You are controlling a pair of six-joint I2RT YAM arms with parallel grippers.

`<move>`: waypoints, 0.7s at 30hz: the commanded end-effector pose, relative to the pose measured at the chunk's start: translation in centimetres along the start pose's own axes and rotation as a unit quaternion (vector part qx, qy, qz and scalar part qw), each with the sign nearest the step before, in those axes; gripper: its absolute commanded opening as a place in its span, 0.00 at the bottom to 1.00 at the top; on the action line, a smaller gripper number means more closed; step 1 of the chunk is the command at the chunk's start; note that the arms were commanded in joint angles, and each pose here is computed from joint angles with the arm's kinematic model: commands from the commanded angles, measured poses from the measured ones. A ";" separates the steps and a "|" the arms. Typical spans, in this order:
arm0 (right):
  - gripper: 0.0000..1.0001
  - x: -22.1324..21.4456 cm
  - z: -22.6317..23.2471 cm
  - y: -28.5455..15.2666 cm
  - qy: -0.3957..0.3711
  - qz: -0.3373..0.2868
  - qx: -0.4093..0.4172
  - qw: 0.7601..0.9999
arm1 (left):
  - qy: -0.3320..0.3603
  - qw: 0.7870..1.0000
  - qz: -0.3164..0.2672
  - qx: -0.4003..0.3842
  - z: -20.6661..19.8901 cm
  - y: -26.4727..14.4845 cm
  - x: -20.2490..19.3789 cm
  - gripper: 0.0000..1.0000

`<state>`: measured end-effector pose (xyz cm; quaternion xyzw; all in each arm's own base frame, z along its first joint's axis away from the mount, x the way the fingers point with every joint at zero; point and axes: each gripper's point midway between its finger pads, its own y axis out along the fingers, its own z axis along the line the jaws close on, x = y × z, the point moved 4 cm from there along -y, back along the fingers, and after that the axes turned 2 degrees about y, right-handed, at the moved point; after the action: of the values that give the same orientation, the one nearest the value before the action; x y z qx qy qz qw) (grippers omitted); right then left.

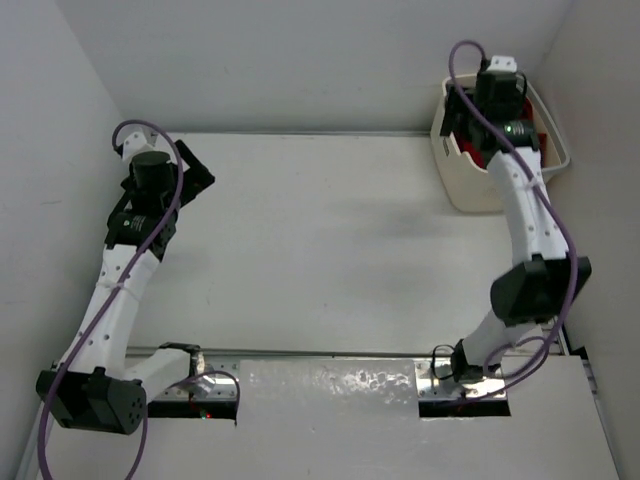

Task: Fold and stack the t-shirts
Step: Grab crumpled tshirt from bin with the right arm

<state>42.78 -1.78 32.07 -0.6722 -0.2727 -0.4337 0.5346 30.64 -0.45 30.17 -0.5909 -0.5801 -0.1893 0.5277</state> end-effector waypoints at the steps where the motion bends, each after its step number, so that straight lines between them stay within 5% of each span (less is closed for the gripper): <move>1: 0.99 2.1 -3.6 4.6 0.035 0.017 -0.085 0.996 | -0.015 0.999 -0.033 -0.027 -1.6 0.1 2.3 1.00; 2: 0.99 4.8 -4.0 4.9 0.051 -0.012 -0.087 0.995 | -0.015 0.999 -0.034 -0.030 -1.7 0.2 2.4 1.00; 6: 0.99 4.0 -6.4 12.0 0.073 -0.008 -0.126 0.989 | -0.016 0.999 -0.029 -0.033 -2.2 1.3 2.3 1.00; 17: 0.98 0.1 -6.7 27.1 0.096 -0.073 -0.053 0.991 | 0.002 1.000 -0.003 -0.030 -3.0 4.0 1.6 1.00; 21: 0.86 -2.3 -6.5 29.4 0.135 -0.067 -0.056 0.987 | 0.007 1.000 0.005 -0.020 -2.9 4.5 1.5 1.00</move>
<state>61.95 -16.20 12.30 -0.6720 -0.1747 -0.5080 0.5097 35.35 -1.45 28.13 -0.6141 -0.5500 -0.1783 0.5372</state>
